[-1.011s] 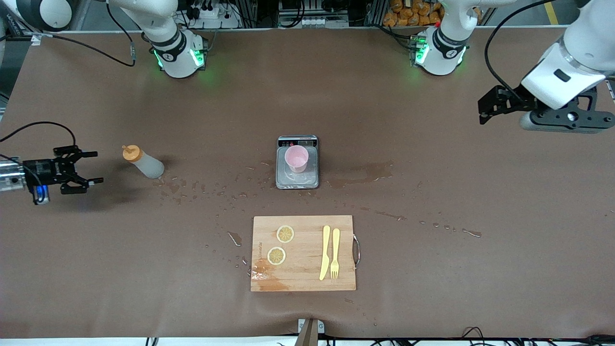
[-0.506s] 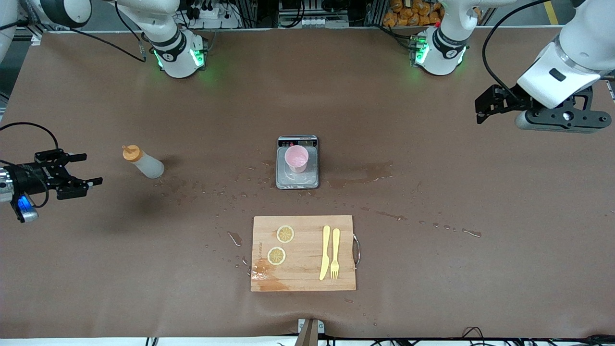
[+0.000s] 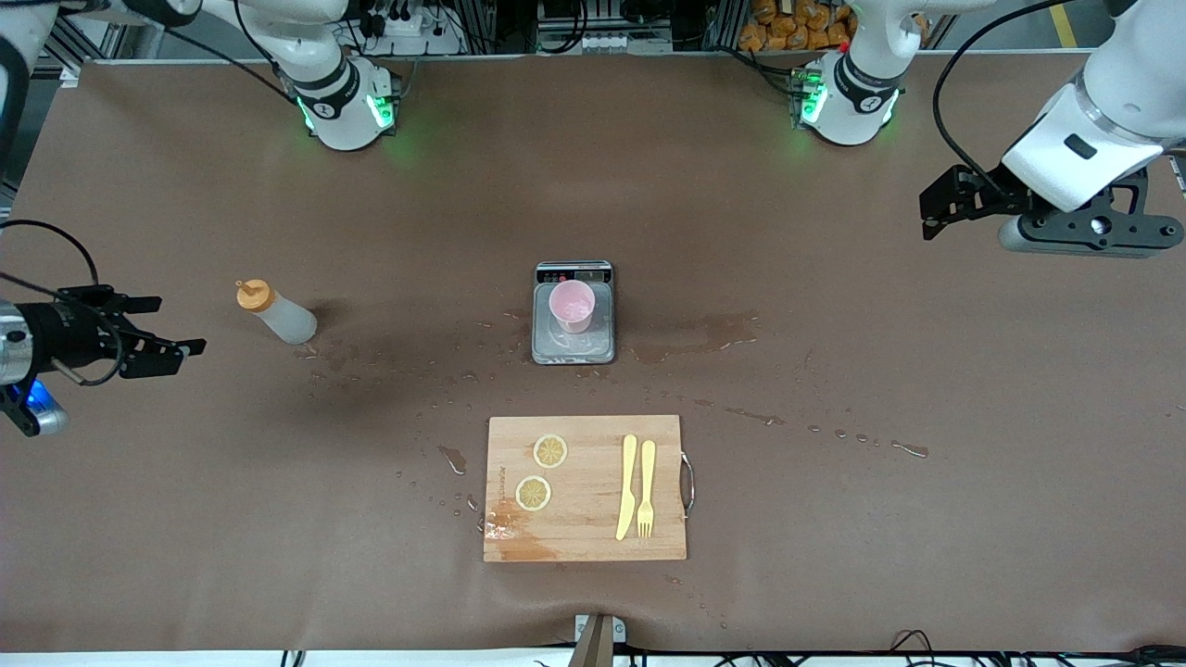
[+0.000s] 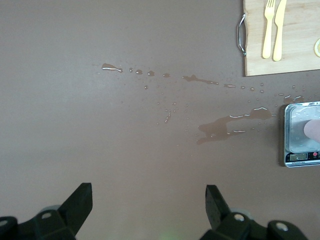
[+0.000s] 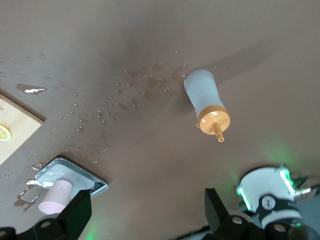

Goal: Add sauce to pink cup with both arms

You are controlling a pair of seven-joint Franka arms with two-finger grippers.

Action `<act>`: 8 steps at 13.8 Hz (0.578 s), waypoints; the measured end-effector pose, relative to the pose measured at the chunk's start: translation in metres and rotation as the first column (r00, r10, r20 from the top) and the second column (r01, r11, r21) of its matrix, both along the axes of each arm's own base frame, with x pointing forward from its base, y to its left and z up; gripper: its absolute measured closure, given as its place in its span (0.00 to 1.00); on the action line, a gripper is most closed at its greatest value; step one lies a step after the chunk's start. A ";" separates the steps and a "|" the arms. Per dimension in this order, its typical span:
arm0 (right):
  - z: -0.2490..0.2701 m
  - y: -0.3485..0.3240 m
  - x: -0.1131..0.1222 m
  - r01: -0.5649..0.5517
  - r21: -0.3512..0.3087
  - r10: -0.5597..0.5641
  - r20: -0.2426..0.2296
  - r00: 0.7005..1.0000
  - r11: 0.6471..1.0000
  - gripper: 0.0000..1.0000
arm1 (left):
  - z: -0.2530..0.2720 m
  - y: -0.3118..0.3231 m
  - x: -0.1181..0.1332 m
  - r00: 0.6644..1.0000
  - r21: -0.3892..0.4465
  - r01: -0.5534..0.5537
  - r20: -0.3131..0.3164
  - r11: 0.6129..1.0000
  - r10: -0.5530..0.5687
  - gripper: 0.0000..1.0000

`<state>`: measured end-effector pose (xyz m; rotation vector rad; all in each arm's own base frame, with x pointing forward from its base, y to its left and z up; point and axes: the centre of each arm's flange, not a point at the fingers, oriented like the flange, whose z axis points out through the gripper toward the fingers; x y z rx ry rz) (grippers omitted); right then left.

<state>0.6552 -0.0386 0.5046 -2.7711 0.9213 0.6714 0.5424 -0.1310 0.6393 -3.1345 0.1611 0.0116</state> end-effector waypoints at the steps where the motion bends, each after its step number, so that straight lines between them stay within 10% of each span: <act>1: 0.022 0.016 -0.003 -0.064 -0.021 0.065 0.056 0.996 0.998 0.00 | 0.000 -0.001 0.000 1.000 0.000 0.001 0.000 1.000 -0.001 0.00; 8: 0.099 -0.004 -0.041 -0.428 -0.160 0.455 0.398 0.797 0.889 0.00 | 0.000 0.000 0.000 1.000 0.000 0.001 0.000 1.000 -0.001 0.00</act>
